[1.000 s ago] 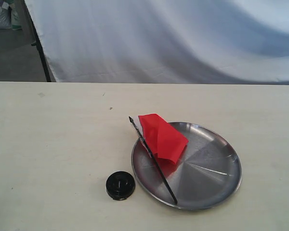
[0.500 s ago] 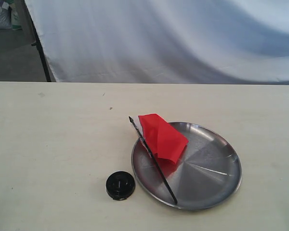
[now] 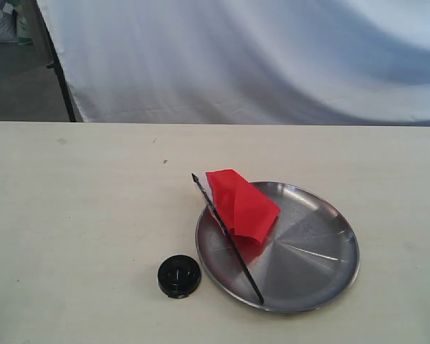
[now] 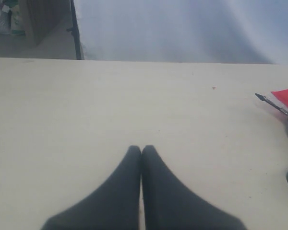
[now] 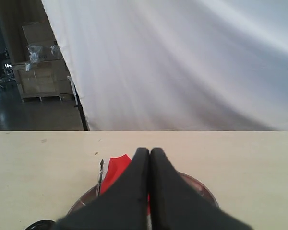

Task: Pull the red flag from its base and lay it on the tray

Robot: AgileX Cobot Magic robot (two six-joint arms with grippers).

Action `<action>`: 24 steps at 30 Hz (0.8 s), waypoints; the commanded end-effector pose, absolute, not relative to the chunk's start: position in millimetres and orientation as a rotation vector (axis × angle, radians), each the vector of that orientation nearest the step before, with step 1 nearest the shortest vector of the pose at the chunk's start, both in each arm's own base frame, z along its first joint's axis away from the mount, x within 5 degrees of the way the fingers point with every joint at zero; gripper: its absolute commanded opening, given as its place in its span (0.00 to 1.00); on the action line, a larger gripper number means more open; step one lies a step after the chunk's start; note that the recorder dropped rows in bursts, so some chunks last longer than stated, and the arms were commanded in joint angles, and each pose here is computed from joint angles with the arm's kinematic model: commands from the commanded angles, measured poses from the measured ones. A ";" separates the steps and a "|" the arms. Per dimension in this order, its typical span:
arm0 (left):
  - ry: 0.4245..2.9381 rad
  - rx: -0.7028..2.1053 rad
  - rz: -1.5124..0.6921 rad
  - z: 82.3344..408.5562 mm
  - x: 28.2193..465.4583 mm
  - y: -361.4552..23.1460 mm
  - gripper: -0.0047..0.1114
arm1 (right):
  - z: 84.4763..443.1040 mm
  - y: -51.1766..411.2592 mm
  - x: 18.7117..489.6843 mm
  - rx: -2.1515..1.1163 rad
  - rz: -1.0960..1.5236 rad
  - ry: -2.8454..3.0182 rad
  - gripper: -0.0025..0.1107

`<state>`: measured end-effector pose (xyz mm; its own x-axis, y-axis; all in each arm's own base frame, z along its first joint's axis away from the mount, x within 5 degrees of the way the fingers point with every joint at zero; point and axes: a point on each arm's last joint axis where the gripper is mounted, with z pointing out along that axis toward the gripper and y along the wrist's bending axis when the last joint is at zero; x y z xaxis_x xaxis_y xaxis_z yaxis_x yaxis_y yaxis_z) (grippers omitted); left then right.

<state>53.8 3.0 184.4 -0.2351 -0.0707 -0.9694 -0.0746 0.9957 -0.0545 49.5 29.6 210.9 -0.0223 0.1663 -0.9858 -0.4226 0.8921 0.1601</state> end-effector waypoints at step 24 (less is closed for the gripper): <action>1.804 -0.111 0.000 183.9 53.8 2.9 0.04 | 204.8 12.7 55.0 -0.067 0.301 1.582 0.02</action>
<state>53.8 3.0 184.4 -0.2351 -0.0707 -0.9694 -0.0746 0.9957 -0.0545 55.0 13.7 211.9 0.0146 0.1943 -0.9808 -0.2519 0.9500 0.1845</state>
